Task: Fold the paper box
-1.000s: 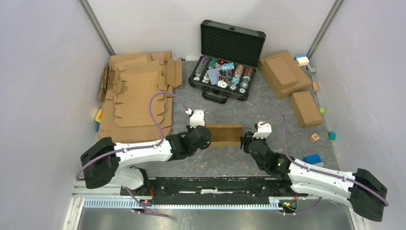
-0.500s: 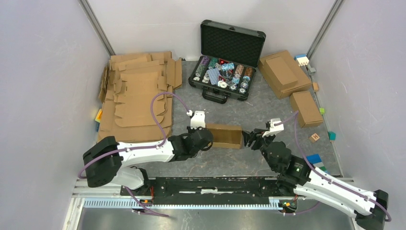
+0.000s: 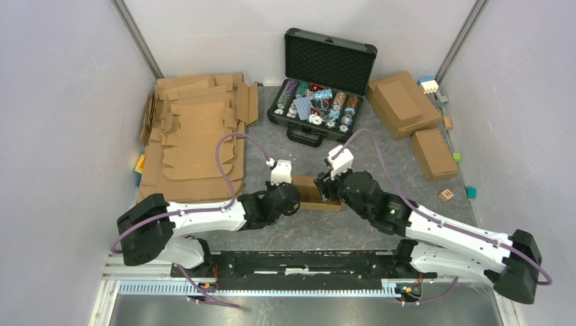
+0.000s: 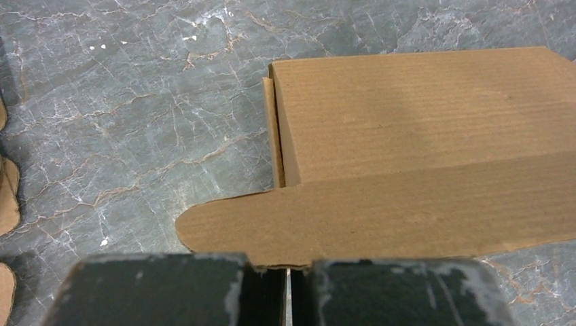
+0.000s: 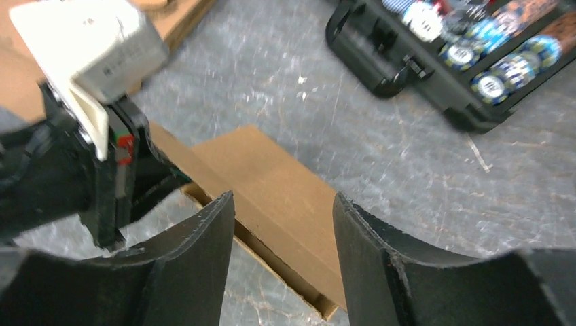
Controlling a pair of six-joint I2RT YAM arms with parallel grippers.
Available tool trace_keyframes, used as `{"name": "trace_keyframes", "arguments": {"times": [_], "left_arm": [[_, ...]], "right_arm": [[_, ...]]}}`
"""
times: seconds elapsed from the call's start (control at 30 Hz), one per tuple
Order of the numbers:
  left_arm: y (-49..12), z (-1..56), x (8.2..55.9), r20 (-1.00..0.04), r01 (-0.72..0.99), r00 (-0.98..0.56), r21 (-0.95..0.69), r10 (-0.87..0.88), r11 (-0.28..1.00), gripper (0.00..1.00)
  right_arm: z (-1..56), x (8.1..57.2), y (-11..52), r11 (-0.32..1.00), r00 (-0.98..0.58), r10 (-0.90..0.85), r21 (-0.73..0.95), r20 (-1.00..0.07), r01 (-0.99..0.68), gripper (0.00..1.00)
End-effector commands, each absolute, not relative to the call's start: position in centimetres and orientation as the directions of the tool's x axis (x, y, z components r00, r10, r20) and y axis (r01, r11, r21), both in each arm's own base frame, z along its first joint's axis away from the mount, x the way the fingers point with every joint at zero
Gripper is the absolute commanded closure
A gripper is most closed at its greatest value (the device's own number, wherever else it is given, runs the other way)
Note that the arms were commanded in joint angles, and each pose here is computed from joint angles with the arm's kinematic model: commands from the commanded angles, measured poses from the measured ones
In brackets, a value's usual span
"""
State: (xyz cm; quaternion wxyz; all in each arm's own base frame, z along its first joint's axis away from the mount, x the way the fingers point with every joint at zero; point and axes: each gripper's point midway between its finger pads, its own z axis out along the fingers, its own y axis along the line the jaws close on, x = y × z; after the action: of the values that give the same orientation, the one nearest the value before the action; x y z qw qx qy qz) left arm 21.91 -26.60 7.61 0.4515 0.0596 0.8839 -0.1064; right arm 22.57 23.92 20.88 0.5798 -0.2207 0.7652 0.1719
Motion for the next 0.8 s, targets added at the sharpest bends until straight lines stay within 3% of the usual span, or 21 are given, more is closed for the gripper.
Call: {"name": "trace_keyframes", "arguments": {"times": [0.0,0.2,0.4,0.63,0.77], "left_arm": [[-26.5,7.5,21.1,-0.806,0.249,-0.591,-0.132,0.042,0.960,0.95],[-25.9,7.4,19.7,-0.771,0.287,-0.632,-0.137,0.080,0.948,0.88],[-24.6,8.5,18.0,-0.729,0.294,-0.678,-0.149,0.096,0.944,0.72],[-23.5,12.8,17.2,-0.735,0.313,-0.675,-0.205,0.065,0.927,0.70],[-24.9,15.8,17.8,-0.698,0.370,-0.714,-0.321,0.046,0.872,0.75]], "right_arm": [[19.0,21.5,25.9,0.768,-0.262,-0.239,-0.017,-0.935,-0.640,0.42],[15.9,20.6,26.6,0.725,-0.309,-0.320,-0.022,-0.896,-0.688,0.42],[13.7,20.3,26.7,0.716,-0.341,-0.360,-0.023,-0.869,-0.697,0.52],[11.8,19.8,26.5,0.714,-0.372,-0.361,0.003,-0.855,-0.701,0.52],[11.2,19.4,26.7,0.704,-0.398,-0.353,0.040,-0.847,-0.709,0.52]]}}
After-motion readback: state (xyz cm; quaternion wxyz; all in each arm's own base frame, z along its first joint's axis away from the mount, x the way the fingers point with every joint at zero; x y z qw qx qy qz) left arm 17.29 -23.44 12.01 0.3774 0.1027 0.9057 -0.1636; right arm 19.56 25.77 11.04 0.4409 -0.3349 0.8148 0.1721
